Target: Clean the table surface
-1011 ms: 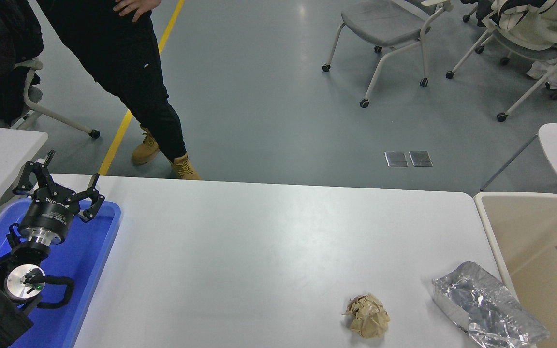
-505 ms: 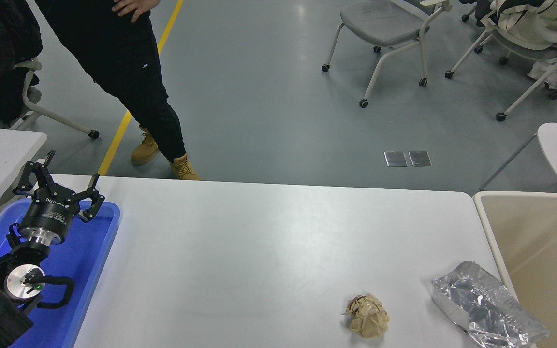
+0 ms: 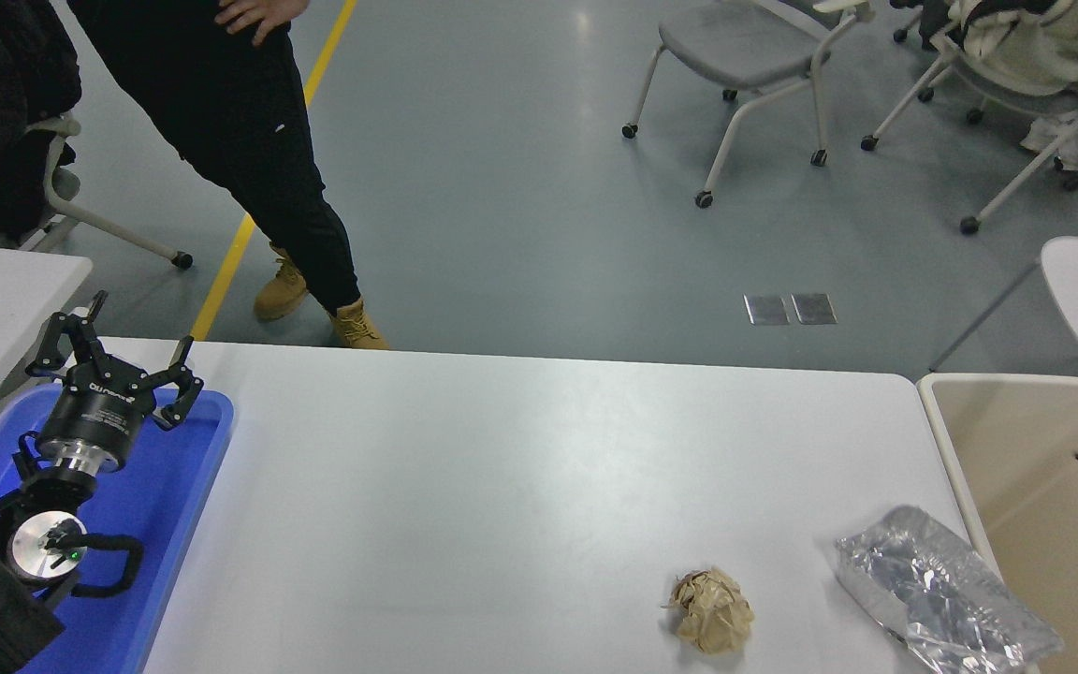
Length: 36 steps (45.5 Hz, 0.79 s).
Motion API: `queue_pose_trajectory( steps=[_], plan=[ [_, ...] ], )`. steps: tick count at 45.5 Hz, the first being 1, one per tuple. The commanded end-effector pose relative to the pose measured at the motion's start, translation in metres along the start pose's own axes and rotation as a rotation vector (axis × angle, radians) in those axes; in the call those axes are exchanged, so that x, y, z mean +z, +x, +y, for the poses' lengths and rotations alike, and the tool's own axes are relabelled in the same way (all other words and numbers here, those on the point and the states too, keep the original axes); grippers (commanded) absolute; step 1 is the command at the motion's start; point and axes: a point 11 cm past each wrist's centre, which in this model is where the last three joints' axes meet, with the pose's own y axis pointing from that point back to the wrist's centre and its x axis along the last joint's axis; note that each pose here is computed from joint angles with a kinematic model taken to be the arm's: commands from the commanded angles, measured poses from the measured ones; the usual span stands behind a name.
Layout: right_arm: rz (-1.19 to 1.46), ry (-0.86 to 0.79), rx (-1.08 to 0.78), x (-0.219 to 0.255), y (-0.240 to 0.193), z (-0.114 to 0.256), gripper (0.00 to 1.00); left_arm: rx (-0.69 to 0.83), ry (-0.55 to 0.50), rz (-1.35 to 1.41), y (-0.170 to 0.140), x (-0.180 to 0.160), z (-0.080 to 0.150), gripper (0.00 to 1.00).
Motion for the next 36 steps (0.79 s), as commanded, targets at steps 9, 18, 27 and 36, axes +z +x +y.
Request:
queue_pose_trajectory(
  steps=[9,18,27,36],
  plan=[
    [-0.264,0.084,-0.373,0.0,-0.135,0.021,1.0,0.001,-0.001,0.0,0.0,0.0,0.0,1.0],
    [-0.336,0.073,-0.444,0.031,-0.188,0.021,1.0,-0.002,-0.001,0.002,0.0,0.0,0.0,1.0],
    [-0.434,0.067,-0.504,0.038,-0.227,0.025,1.0,0.0,-0.001,0.001,0.0,0.0,0.0,1.0],
    [-0.517,0.086,-0.513,0.043,-0.25,0.023,1.0,0.0,-0.001,0.001,0.0,0.0,0.0,1.0]
  ],
)
